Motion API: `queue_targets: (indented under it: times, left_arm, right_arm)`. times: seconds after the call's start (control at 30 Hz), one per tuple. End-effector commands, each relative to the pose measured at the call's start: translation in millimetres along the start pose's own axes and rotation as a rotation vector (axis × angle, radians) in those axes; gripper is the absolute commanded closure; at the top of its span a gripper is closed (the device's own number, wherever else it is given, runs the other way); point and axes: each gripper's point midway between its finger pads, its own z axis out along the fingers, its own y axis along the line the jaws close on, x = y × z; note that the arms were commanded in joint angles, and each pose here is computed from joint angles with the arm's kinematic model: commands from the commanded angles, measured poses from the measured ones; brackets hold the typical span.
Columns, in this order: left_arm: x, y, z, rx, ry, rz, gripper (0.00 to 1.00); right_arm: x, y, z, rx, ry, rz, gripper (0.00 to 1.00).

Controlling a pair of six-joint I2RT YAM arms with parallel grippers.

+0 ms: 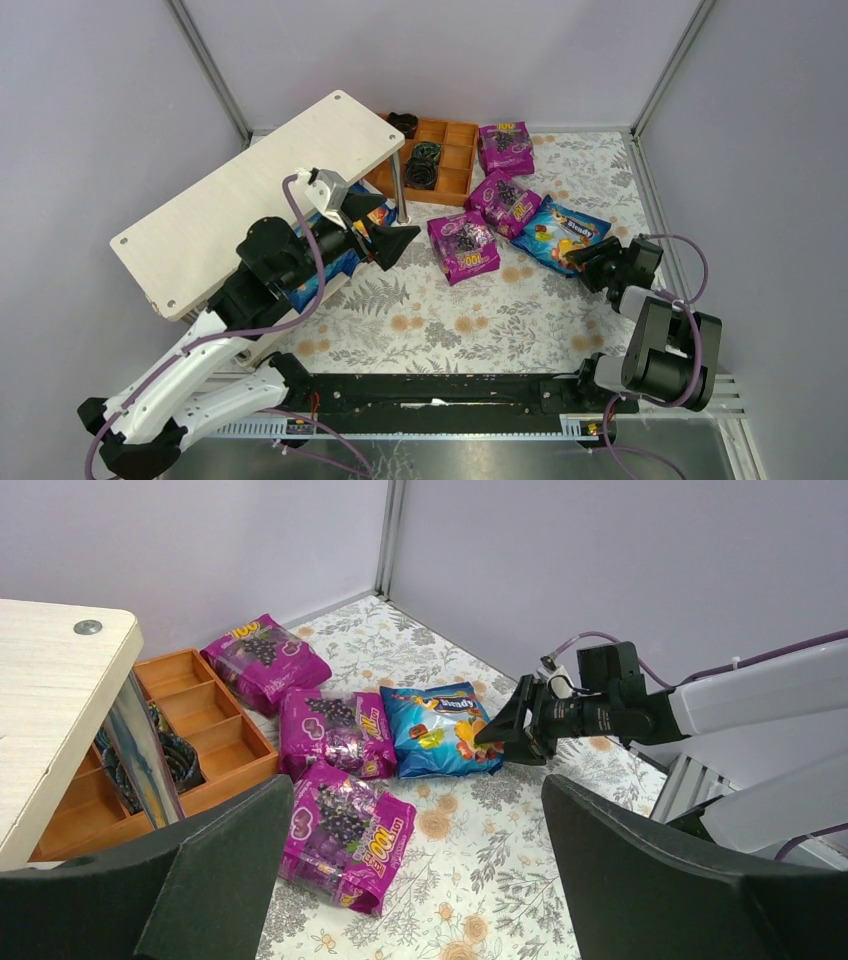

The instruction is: Place and organize the candy bags onto the shelf

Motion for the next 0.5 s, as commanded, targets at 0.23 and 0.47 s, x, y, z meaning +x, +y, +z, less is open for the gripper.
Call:
queue_targets:
  times: [0.23, 0.47]
  left_arm:
    - [-1.5, 10.8, 8.7, -0.032, -0.018, 0.017, 0.01]
    - [5.8, 11.2, 13.6, -0.021, 0.007, 0.001, 0.01]
  right_arm:
    - [-13.7, 36.4, -16.0, -0.157, -0.077, -0.083, 0.84]
    - [-14.9, 58.0, -46.6, -0.179, -0.078, -0.202, 1.0]
